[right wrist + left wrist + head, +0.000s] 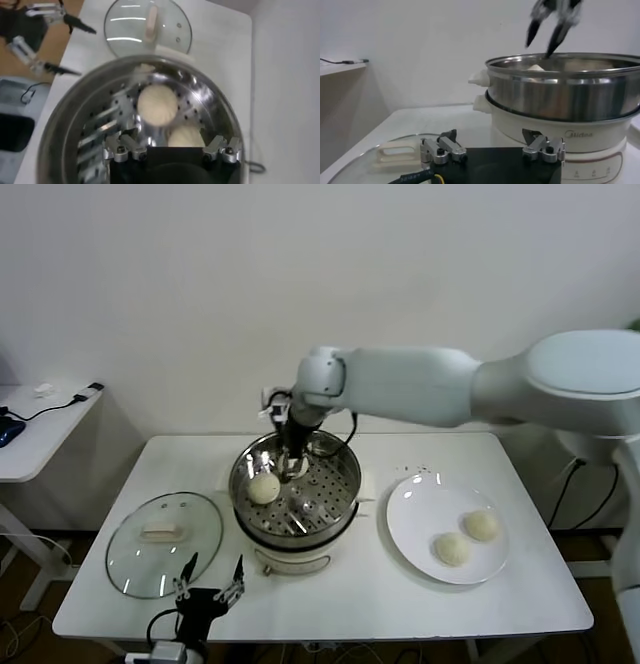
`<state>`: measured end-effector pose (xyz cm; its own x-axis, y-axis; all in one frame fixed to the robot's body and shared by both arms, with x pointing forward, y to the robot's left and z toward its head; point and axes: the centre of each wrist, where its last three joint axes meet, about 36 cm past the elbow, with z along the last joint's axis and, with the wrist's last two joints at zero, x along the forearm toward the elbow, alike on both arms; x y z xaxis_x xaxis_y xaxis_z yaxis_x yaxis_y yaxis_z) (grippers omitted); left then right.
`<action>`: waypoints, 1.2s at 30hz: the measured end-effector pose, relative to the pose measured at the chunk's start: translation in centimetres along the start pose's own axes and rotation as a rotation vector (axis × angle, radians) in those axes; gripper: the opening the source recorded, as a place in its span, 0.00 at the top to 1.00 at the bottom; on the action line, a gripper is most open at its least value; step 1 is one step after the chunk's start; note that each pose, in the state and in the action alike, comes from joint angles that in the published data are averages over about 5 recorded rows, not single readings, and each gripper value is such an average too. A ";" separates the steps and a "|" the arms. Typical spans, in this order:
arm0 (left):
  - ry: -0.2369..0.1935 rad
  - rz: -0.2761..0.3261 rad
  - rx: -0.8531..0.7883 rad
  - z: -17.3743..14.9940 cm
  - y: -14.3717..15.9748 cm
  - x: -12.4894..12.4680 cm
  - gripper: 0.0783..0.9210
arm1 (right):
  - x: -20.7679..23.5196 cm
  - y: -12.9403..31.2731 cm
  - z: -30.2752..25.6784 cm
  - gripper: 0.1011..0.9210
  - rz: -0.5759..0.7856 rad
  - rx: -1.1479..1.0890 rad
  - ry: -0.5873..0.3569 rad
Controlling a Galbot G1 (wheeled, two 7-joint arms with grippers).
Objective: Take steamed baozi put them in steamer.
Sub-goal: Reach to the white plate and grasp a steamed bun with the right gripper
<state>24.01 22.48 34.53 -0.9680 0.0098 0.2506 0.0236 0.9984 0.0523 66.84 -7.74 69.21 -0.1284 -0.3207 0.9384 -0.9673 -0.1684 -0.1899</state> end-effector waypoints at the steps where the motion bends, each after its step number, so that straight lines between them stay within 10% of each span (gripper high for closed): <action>1: 0.001 0.001 -0.001 0.0 0.0 0.0 0.12 | 1.1 0.2 1.3 0.12 -0.003 -0.002 0.010; 12: 0.009 -0.001 -0.012 0.4 0.3 -0.1 0.12 | 5.1 6.8 17.2 0.12 -0.080 -0.085 0.117; 36: 0.014 -0.025 -0.023 0.8 1.3 0.2 0.12 | -7.9 16.2 27.9 0.12 -0.136 -0.218 0.246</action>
<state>23.70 23.83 33.87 -0.9647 -0.0163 0.2629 0.0052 0.9967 0.0808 58.27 -33.95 50.62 -0.0181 -0.0705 0.9973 -0.9997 0.0169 -0.0170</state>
